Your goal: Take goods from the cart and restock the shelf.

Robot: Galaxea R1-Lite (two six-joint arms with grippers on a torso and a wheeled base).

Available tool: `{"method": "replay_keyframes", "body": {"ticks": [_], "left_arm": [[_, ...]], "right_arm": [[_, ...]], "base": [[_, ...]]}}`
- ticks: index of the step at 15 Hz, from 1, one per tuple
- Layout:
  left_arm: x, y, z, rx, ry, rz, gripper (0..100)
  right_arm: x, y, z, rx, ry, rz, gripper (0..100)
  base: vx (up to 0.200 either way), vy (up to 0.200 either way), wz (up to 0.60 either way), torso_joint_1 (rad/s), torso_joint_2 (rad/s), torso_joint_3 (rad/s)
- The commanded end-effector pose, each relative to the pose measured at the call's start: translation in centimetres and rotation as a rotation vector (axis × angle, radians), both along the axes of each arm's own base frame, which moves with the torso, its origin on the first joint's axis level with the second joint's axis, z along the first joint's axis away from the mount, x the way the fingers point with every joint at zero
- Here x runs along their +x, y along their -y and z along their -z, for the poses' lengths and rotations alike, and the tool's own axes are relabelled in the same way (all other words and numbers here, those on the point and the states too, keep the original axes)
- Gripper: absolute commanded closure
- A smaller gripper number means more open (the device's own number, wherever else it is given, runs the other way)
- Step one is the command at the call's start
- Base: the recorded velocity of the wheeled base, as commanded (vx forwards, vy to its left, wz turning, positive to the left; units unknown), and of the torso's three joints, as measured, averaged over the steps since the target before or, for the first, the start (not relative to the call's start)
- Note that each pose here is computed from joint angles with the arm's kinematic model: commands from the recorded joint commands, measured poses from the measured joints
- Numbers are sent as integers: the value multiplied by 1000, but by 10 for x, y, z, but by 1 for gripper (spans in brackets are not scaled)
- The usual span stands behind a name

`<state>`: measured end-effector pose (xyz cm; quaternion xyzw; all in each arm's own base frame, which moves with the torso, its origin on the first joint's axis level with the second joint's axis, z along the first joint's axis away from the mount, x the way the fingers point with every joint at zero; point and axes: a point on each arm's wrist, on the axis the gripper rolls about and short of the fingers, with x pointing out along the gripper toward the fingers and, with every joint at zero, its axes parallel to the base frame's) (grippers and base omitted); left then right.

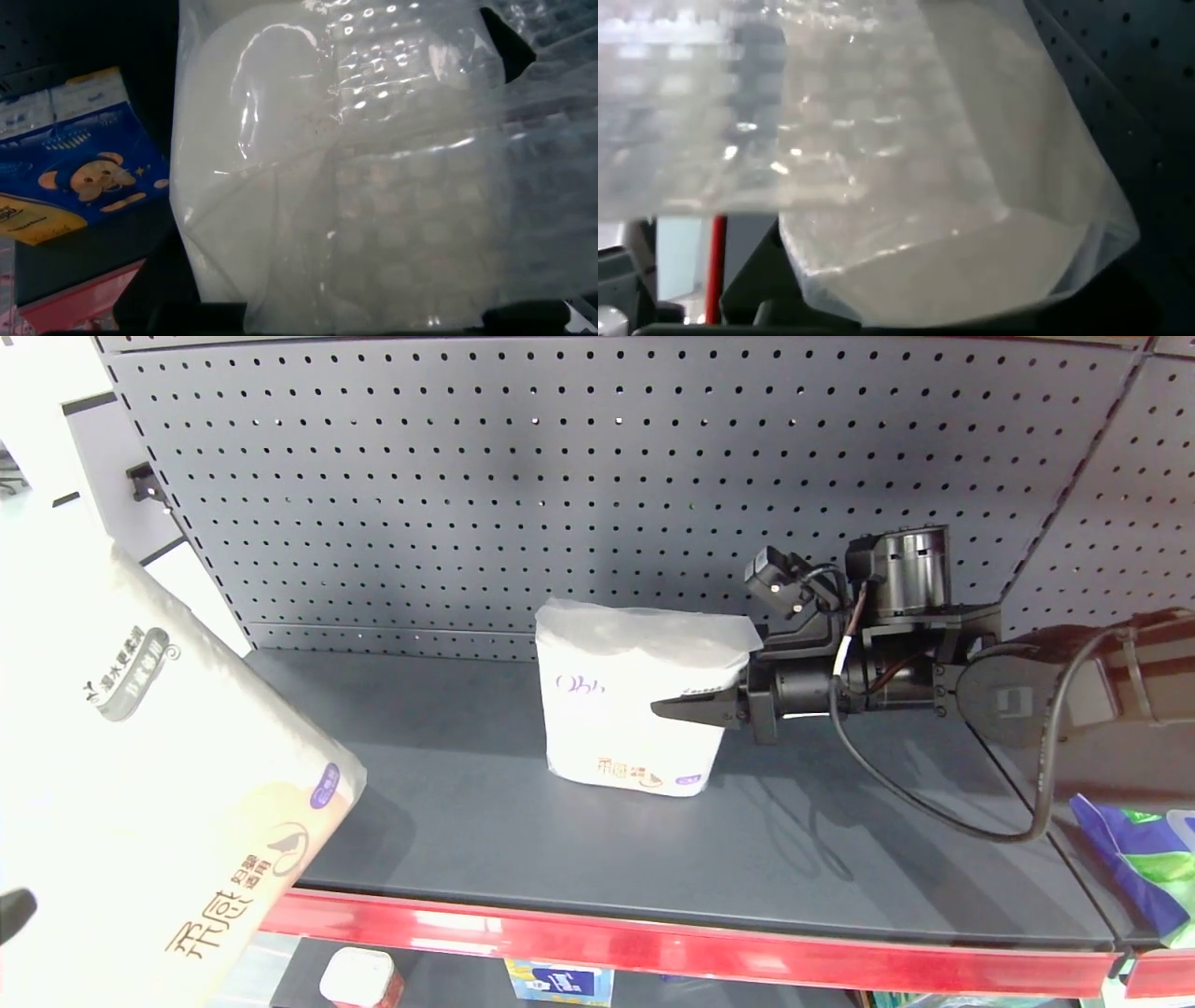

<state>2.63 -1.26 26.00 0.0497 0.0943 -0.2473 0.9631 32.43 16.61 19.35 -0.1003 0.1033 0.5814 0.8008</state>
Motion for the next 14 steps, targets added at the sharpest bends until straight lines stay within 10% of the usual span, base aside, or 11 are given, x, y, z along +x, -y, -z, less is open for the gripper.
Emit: {"method": "replay_keyframes", "body": {"ticks": [1, 14], "left_arm": [[2, 1, -1, 1, -6, 4, 100], [4, 1, -5, -1, -1, 4, 100]], "right_arm": [[-27, -1, -13, 11, 20, -35, 100], [-91, 5, 2, -53, 23, -41, 100]], "base": [[0, 0, 0, 0, 0, 0], [0, 0, 0, 0, 0, 0]]}}
